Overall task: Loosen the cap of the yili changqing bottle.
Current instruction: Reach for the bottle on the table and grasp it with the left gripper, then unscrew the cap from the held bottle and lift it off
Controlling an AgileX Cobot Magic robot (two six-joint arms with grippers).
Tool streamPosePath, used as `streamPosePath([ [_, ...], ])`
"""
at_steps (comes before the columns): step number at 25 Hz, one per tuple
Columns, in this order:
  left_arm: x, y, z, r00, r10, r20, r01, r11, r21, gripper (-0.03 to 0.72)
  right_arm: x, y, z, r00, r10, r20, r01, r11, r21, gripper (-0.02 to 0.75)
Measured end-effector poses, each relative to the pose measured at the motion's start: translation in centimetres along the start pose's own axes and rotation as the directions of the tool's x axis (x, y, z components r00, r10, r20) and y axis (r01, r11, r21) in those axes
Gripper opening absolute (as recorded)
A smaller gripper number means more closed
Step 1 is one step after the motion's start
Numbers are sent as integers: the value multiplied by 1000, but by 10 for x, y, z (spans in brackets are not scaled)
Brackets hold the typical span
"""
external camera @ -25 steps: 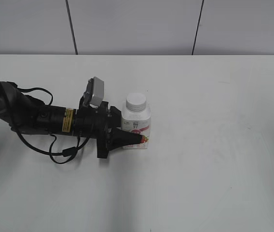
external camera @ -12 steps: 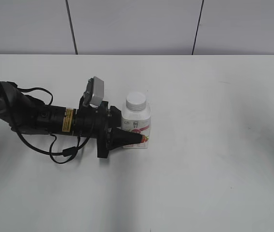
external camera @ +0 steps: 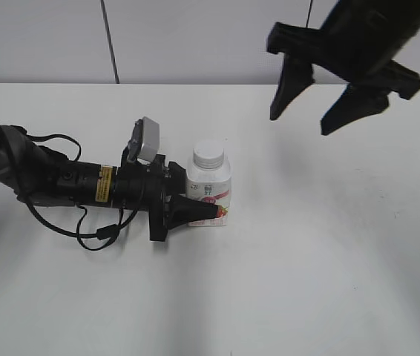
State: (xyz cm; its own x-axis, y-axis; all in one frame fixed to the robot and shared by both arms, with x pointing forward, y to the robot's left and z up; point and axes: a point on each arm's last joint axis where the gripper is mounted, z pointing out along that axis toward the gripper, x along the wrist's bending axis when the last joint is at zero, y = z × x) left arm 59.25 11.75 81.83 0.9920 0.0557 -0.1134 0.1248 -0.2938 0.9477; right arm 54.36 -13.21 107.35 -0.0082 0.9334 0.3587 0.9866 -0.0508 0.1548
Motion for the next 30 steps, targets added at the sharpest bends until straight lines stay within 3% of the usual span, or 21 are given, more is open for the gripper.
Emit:
streamPosePath([
  [13,2,1,0,1000,-10,-25,10,1000,-7,372,57,46,77,998,-52,-32,55,992,112,533],
  [30,3,0,0,999,-14,-35,13,1000,-5,370,64,51,115,998,-48,-33,53,988,143,519],
])
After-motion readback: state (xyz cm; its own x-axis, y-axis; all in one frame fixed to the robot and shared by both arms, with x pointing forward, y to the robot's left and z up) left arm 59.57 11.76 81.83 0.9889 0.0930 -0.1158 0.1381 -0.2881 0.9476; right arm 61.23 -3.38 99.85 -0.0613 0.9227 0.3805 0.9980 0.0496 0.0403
